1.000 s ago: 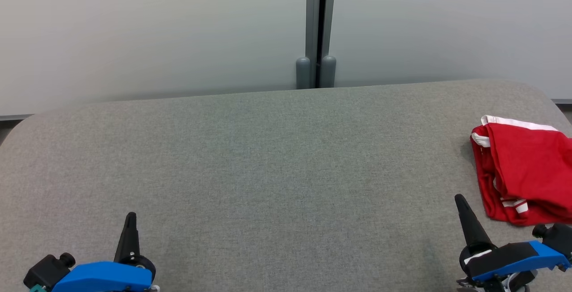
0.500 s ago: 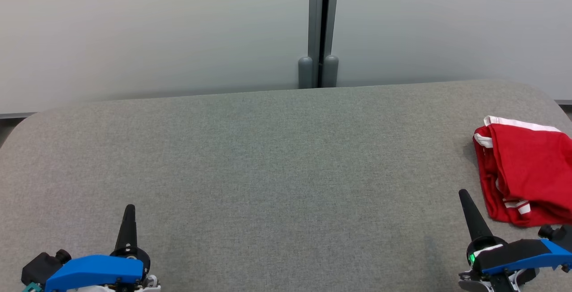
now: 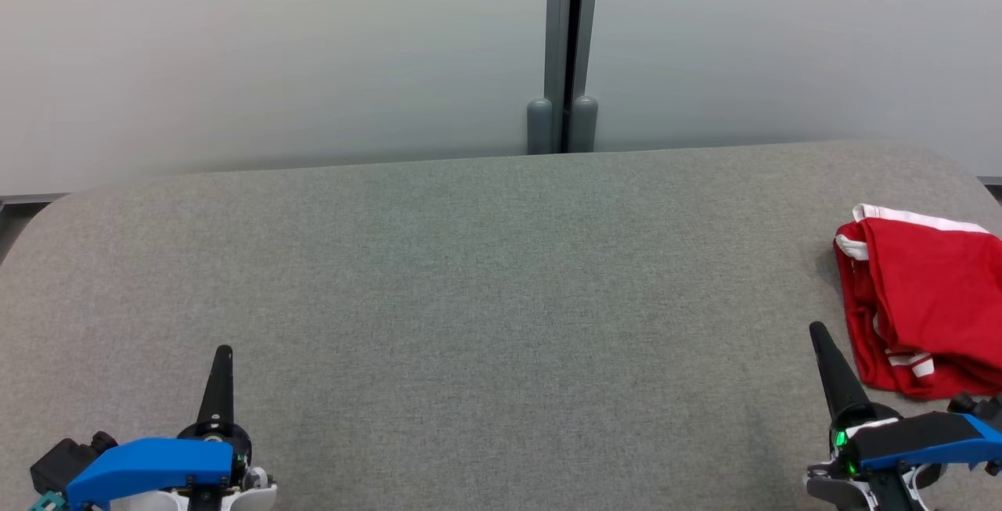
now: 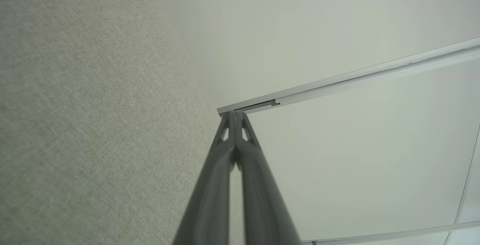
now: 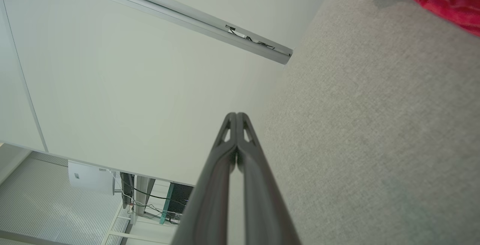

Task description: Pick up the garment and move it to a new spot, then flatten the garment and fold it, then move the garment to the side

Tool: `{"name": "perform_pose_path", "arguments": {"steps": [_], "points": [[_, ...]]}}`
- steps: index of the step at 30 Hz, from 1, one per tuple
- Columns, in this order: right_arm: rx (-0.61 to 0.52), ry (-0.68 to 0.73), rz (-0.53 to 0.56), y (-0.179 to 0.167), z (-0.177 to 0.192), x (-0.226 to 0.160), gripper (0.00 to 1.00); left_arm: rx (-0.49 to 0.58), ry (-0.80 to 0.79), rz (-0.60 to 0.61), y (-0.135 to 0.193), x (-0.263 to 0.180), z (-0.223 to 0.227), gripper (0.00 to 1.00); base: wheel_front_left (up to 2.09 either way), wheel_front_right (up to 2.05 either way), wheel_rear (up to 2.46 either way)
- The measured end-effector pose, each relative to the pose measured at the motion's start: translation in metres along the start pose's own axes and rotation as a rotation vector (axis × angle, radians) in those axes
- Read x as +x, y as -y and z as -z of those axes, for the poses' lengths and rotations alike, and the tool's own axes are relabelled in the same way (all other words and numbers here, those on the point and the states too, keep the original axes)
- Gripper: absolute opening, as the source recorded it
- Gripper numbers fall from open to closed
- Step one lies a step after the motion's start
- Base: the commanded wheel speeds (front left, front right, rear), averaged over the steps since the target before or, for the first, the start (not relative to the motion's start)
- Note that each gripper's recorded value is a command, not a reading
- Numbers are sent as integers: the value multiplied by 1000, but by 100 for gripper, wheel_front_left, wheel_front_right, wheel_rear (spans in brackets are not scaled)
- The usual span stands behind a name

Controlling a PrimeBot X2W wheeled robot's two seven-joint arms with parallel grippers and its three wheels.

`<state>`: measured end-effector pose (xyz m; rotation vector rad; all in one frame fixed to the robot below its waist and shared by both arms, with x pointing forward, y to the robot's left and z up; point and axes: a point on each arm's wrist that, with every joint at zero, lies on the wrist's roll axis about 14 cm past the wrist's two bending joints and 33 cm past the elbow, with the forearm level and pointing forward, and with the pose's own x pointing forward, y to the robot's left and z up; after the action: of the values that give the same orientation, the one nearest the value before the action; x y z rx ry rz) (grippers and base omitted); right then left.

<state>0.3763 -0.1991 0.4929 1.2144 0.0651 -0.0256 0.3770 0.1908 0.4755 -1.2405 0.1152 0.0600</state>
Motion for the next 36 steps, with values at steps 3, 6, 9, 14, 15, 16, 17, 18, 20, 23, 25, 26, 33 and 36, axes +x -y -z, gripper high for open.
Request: {"name": "perform_pose_path", "arguments": {"steps": [3,6,9,14,15,16,17,18,20,23,25,26,33,36], "points": [[28,4,-2,0,-1,0,0,-25,0,5,1,0,0,0,0,0,0],[53,7,-6,-1,-1,1,0,-48,3,17,5,2,-2,0,0,0,0],[79,7,-8,-1,-1,1,0,-74,3,21,6,2,-2,0,0,0,0],[119,9,-12,-2,-2,2,0,-113,8,28,8,3,-4,0,0,0,0],[127,10,-13,-2,-2,3,0,-120,8,31,9,3,-4,0,0,0,0],[137,12,-14,-2,-2,3,0,-129,11,32,9,3,-5,0,0,0,0],[137,12,-14,-2,-2,3,0,-129,11,32,9,3,-5,0,0,0,0],[152,13,-15,-3,-2,3,0,-145,14,37,9,3,-6,0,0,0,0],[167,16,-20,-4,-3,4,0,-159,15,42,11,4,-7,0,0,0,0],[182,17,-26,-6,-4,5,0,-173,18,48,13,5,-8,0,0,0,0],[198,17,-27,-6,-3,6,0,-186,17,52,14,5,-9,0,0,0,0],[206,17,-28,-6,-4,6,0,-194,18,54,14,5,-9,0,0,0,0],[255,20,-37,-8,-4,8,0,-239,21,68,17,5,-11,0,0,0,0],[276,22,-41,-9,-5,8,0,-258,23,75,18,5,-12,0,0,0,0]]}}
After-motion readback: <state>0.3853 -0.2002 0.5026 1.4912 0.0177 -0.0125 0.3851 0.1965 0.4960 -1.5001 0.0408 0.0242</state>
